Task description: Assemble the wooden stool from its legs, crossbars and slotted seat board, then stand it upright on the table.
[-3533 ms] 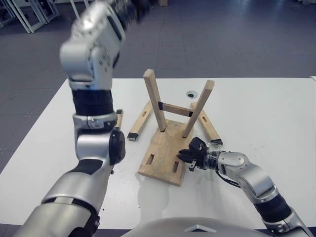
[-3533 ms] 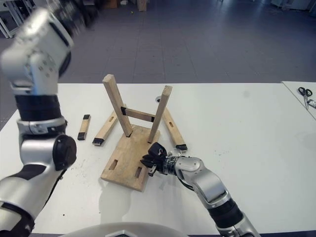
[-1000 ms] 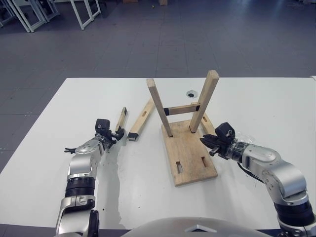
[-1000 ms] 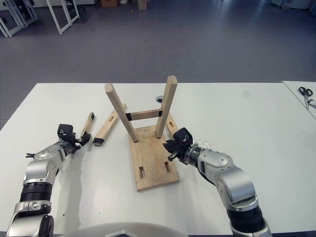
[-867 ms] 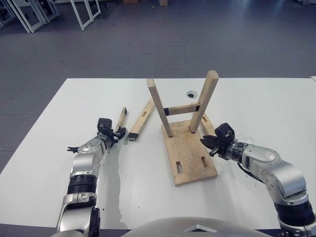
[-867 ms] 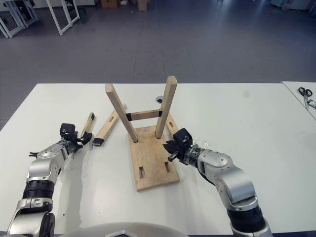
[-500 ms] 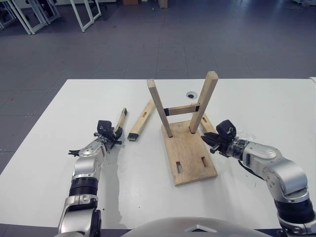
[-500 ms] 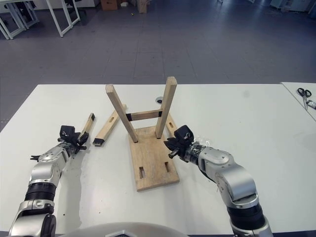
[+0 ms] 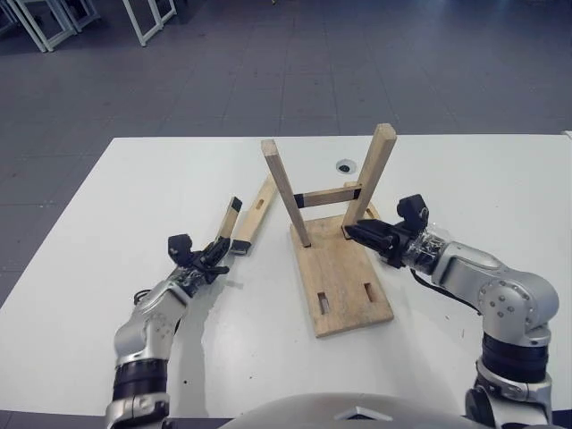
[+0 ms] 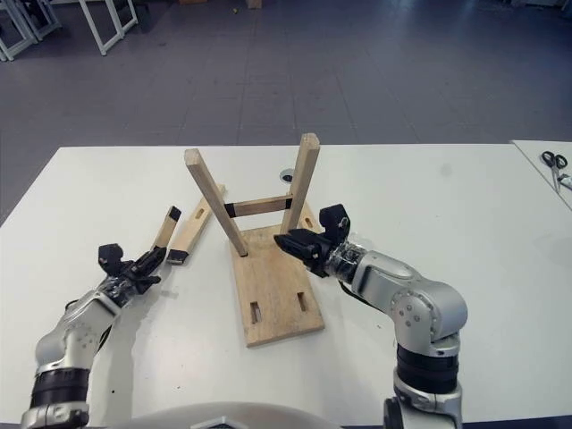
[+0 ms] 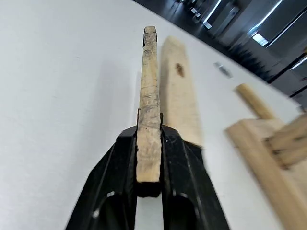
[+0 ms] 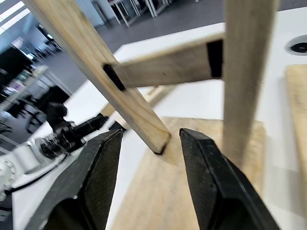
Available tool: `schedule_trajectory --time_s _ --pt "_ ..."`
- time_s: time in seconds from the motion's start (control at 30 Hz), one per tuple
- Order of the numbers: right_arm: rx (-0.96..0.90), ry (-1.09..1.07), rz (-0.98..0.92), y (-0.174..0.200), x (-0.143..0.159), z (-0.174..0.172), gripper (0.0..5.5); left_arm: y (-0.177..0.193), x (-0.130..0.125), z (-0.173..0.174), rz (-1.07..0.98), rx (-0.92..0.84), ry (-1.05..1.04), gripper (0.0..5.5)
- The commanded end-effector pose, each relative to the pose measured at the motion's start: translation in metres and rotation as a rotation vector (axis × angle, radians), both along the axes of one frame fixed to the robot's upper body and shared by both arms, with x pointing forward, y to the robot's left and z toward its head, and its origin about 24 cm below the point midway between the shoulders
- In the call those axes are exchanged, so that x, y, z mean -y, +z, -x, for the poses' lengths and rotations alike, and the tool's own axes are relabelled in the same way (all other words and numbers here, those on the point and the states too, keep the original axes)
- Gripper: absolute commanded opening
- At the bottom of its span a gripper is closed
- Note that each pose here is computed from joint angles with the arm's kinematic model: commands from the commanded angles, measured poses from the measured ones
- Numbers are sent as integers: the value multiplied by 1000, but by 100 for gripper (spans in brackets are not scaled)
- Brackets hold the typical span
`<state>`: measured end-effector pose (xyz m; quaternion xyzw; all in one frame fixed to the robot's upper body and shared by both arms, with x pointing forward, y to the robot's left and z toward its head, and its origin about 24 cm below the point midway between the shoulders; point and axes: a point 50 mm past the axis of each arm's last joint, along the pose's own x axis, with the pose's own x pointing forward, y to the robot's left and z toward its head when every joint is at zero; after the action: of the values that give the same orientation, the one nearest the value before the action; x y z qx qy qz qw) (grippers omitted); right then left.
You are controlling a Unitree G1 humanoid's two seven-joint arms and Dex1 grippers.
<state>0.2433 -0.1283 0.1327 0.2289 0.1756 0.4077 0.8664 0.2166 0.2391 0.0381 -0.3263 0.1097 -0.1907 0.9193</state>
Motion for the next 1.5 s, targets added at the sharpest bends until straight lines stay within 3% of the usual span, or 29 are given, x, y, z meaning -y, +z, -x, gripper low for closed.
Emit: schedule_trajectory --time_s 0.03,0.23,0.83,1.1,1.3,1.33,1.5 --pt "-22 129 -456 54 -6 -10 219 116 34 39 341 434 -462 44" --pt "-137 208 -556 68 -20 -3 219 145 39 51 448 511 -568 44" --pt "-53 371 -634 97 -44 10 219 119 82 28 456 357 -708 44" --pt "-64 356 -659 101 -47 4 73 107 86 30 452 312 -697 44" --pt "-59 345 -648 101 -45 2 66 107 87 27 424 314 -676 44" --pt "-66 318 -615 99 -42 0 66 112 88 28 436 330 -691 80" --pt "-77 150 -497 81 -30 -16 41 126 89 34 463 378 -720 160"
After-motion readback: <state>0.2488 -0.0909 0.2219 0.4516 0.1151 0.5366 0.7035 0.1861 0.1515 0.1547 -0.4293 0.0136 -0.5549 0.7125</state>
